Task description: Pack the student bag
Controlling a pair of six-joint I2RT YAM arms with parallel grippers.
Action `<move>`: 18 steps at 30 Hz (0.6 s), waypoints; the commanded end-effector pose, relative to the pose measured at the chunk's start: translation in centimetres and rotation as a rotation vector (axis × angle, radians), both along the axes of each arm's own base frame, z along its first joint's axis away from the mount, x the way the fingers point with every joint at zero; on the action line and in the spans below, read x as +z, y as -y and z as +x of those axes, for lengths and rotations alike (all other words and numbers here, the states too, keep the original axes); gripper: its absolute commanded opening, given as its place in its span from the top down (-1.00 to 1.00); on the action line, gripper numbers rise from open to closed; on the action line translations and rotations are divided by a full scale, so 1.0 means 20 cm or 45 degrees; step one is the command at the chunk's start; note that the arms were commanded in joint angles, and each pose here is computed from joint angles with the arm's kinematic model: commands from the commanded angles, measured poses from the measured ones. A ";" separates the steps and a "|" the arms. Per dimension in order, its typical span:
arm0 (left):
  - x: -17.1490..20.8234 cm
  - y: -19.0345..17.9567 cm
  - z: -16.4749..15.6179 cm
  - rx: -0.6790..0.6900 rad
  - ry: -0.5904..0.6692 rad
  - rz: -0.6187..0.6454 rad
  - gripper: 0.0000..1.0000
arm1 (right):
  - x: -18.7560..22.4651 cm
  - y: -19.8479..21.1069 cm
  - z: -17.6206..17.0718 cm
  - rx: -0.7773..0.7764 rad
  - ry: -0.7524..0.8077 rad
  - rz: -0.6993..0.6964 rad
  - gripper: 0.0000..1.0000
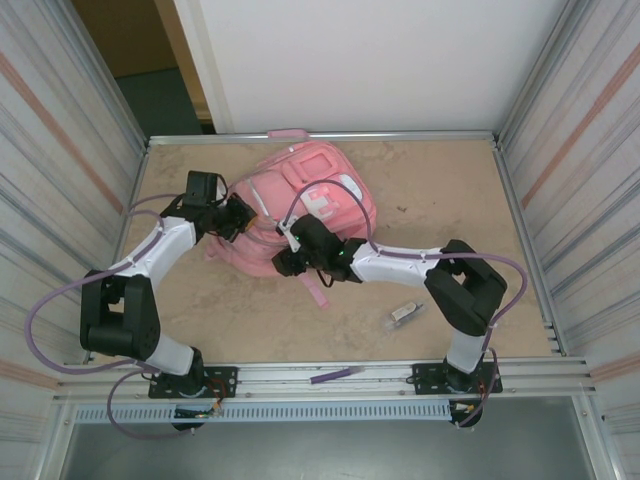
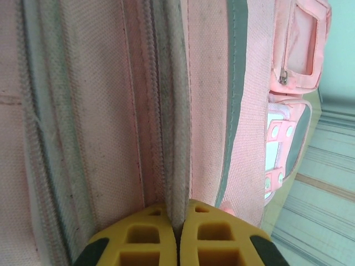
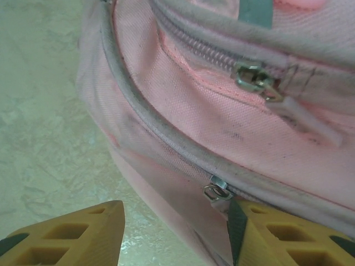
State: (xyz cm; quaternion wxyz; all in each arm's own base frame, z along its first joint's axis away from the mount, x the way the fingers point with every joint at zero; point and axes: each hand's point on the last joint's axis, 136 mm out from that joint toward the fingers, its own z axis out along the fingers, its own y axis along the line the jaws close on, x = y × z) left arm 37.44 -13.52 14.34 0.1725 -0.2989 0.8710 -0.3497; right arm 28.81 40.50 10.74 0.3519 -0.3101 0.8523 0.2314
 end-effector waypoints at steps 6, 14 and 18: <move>0.28 0.12 -0.04 -0.103 0.145 -0.125 1.00 | -0.03 0.07 0.17 -0.248 0.083 -0.049 0.06; 0.27 0.12 -0.05 -0.117 0.143 -0.097 1.00 | 0.03 0.03 0.15 -0.224 0.042 0.029 0.74; 0.23 0.10 -0.04 -0.115 0.128 -0.107 1.00 | 0.08 0.05 0.10 -0.178 -0.005 0.054 0.89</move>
